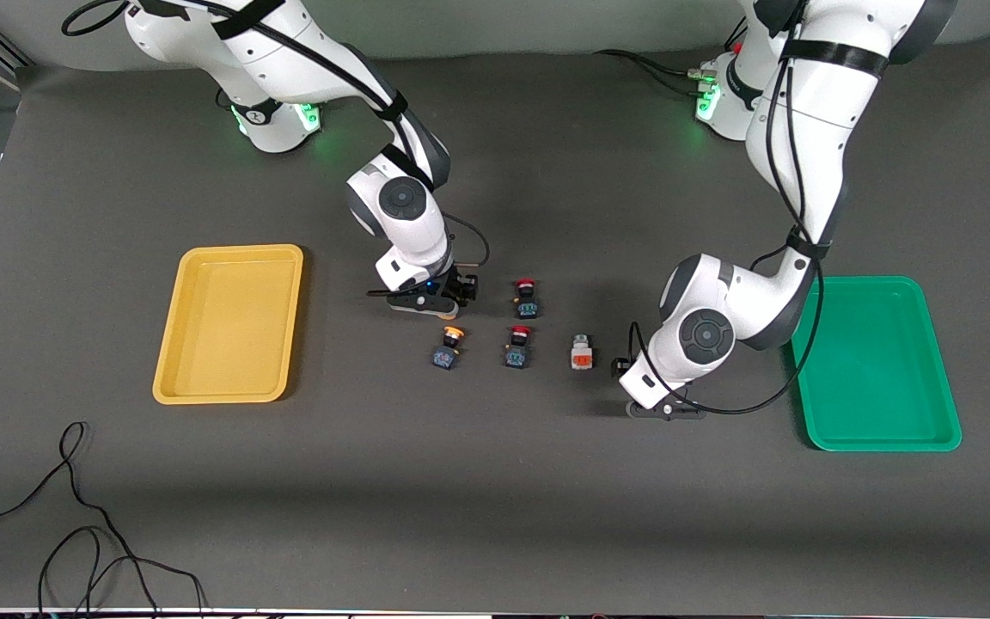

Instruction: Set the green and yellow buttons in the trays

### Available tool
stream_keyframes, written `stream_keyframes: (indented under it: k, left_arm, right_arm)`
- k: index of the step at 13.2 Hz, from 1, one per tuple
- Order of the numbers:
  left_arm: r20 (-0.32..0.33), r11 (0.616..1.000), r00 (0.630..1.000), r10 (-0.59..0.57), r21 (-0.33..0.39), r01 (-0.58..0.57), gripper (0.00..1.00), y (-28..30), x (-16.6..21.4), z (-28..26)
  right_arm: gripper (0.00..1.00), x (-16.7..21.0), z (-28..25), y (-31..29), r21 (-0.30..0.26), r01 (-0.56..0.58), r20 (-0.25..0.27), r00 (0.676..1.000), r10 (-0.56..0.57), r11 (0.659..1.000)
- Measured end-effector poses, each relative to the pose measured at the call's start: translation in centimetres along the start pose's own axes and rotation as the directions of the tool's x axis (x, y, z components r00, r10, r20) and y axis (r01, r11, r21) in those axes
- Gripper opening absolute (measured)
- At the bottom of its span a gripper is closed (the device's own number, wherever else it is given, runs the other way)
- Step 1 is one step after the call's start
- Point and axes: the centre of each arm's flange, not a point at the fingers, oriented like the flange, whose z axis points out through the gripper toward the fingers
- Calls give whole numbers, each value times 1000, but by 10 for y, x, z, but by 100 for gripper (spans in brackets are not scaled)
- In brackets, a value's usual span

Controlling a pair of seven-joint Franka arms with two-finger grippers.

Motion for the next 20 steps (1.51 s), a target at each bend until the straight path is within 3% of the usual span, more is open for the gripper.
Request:
stream_keyframes:
  k: [1, 2, 4, 6, 11, 13, 15, 18, 20]
  left_arm:
    - [-1, 1000, 1000, 2, 3, -2, 52, 0, 0, 0]
    - [-2, 1000, 1000, 1, 5, -1, 42, -1, 1, -1]
    - [6, 1000, 1000, -7, 13, 7, 41, -4, 4, -12]
    - [22, 999, 999, -35, 31, 34, 41, -15, 14, -58]
    - [85, 987, 986, -143, 81, 136, 41, -83, 18, -276]
    - [86, 986, 985, -149, 83, 142, 41, -125, 17, -323]
    - [88, 993, 991, -104, 68, 98, 41, -189, 24, -334]
    - [113, 998, 993, -37, 46, 32, 41, -301, 28, -316]
    - [118, 996, 993, -13, 93, 2, 41, -347, 31, -293]
  right_arm:
    - [44, 0, 0, 0, 0, 2, -2, 1000, -2, 1000]
    - [44, 2, -1, -1, 1, 2, -4, 1000, -2, 1000]
    - [44, 11, -9, -1, -6, -6, -9, 1000, 6, 1000]
    - [44, 26, -35, -7, -37, -15, -1, 1000, 15, 999]
    - [44, 53, -186, -30, -112, -25, 45, 999, 30, 993]
    - [44, 68, -229, -20, -131, 3, 55, 998, 4, 991]
    - [44, 105, -251, 24, -143, 72, 69, 996, -62, 987]
    - [44, 174, -272, 140, -137, 205, 128, 974, -188, 969]
    - [44, 200, -276, 227, -120, 261, 167, 956, -239, 958]
